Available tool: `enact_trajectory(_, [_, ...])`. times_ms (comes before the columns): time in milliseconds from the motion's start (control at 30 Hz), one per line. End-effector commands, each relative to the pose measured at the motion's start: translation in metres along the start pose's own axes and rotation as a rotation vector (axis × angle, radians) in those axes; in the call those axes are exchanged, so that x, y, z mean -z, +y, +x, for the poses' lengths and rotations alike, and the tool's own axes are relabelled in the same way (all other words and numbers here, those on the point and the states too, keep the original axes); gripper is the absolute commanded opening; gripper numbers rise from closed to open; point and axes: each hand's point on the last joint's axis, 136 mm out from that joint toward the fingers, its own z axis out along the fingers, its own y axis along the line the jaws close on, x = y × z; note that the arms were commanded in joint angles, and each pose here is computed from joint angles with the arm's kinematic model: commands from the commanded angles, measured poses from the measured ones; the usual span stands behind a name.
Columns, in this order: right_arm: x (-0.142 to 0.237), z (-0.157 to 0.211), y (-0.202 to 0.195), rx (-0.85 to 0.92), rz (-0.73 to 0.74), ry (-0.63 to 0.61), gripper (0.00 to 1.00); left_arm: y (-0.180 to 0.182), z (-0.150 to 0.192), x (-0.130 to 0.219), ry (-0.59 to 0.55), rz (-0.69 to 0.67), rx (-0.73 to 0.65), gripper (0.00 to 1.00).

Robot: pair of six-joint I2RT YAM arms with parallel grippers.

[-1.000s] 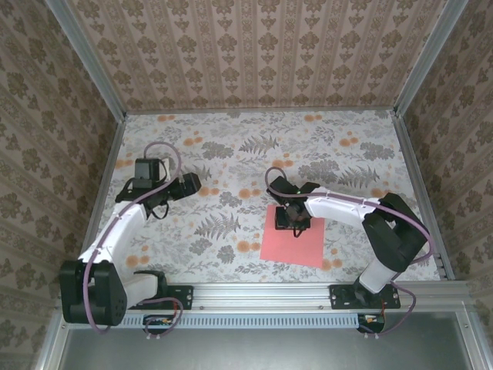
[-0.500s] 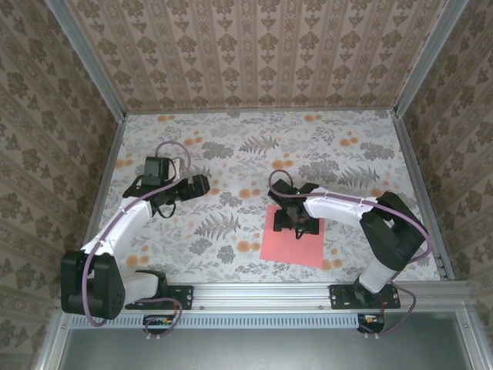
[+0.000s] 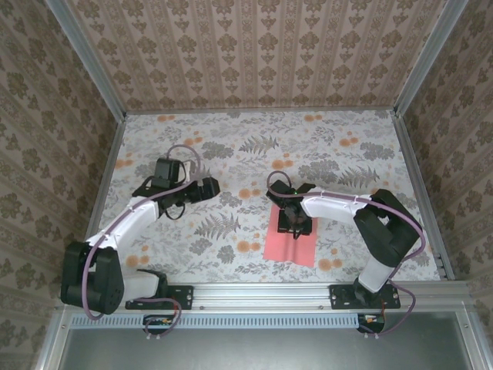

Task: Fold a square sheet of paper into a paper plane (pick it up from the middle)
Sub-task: Fold the square sheet of paper in half at the center of the table.

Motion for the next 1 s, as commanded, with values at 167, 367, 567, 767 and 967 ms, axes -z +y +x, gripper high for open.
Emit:
enact_trajectory(167, [0.052, -0.024, 0.089, 0.068, -0.568, -0.091, 0.32, -0.027, 0.025, -0.02, 0.056, 0.166, 0.104, 0.96])
enact_trajectory(367, [0.105, -0.043, 0.136, 0.067, -1.028, -0.073, 0.28, -0.048, 0.03, -0.027, 0.072, 0.286, 0.131, 0.85])
enact_trajectory(567, [0.082, -0.051, 0.126, 0.014, -1.049, -0.013, 0.29, -0.06, 0.033, -0.032, 0.078, 0.341, 0.137, 0.84])
enact_trajectory(767, [0.033, -0.046, 0.1, -0.026, -0.874, 0.042, 0.31, -0.063, 0.043, -0.047, 0.124, 0.321, 0.136, 0.8])
enact_trajectory(967, [0.01, -0.043, 0.084, -0.071, -0.751, 0.096, 0.45, -0.069, 0.059, -0.063, 0.183, 0.293, 0.121, 0.78])
